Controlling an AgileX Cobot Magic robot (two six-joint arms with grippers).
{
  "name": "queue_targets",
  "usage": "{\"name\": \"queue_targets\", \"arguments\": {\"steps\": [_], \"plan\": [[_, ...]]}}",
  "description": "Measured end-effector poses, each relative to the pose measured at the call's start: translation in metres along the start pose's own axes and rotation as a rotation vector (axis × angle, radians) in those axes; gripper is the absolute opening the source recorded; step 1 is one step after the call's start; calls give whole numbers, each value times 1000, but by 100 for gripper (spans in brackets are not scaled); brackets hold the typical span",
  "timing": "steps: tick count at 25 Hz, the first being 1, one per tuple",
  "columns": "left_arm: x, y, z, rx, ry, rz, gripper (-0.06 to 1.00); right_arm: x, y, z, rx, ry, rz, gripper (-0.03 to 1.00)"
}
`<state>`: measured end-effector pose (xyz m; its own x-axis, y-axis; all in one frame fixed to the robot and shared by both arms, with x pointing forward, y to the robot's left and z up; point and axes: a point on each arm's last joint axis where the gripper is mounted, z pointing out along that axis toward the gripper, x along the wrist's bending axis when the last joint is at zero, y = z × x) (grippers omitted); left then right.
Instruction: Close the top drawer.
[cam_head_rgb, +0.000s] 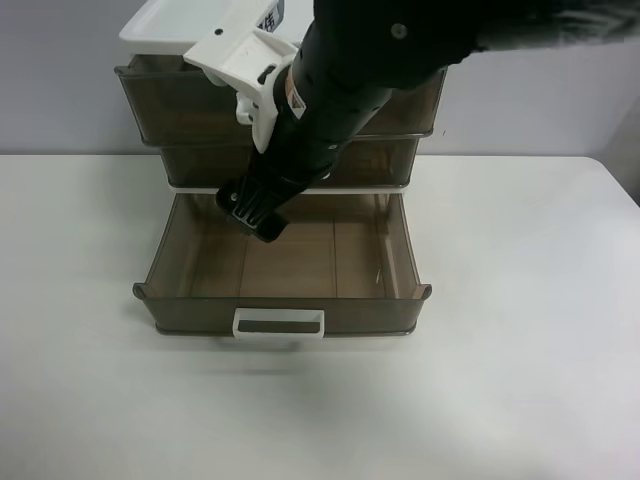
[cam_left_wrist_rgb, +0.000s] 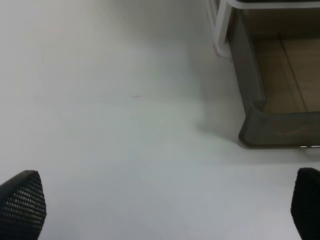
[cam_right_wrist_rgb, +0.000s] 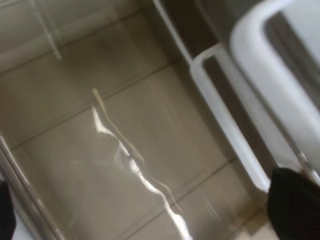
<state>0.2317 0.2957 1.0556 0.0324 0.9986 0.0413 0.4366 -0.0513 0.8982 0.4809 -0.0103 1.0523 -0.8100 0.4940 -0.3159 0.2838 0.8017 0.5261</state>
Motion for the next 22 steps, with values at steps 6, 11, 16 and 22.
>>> {"name": "queue_targets", "arguments": {"steps": [6, 11, 16, 22], "plan": [[0, 0, 0, 0, 0, 0, 99, -11, 18, 11, -26, -23, 0, 99], [0, 0, 0, 0, 0, 0, 99, -21, 23, 17, -27, -27, 12, 99], [0, 0, 0, 0, 0, 0, 99, -30, 17, 21, 2, 11, 42, 99], [0, 0, 0, 0, 0, 0, 99, -33, 15, -9, 18, 45, 26, 99]]}}
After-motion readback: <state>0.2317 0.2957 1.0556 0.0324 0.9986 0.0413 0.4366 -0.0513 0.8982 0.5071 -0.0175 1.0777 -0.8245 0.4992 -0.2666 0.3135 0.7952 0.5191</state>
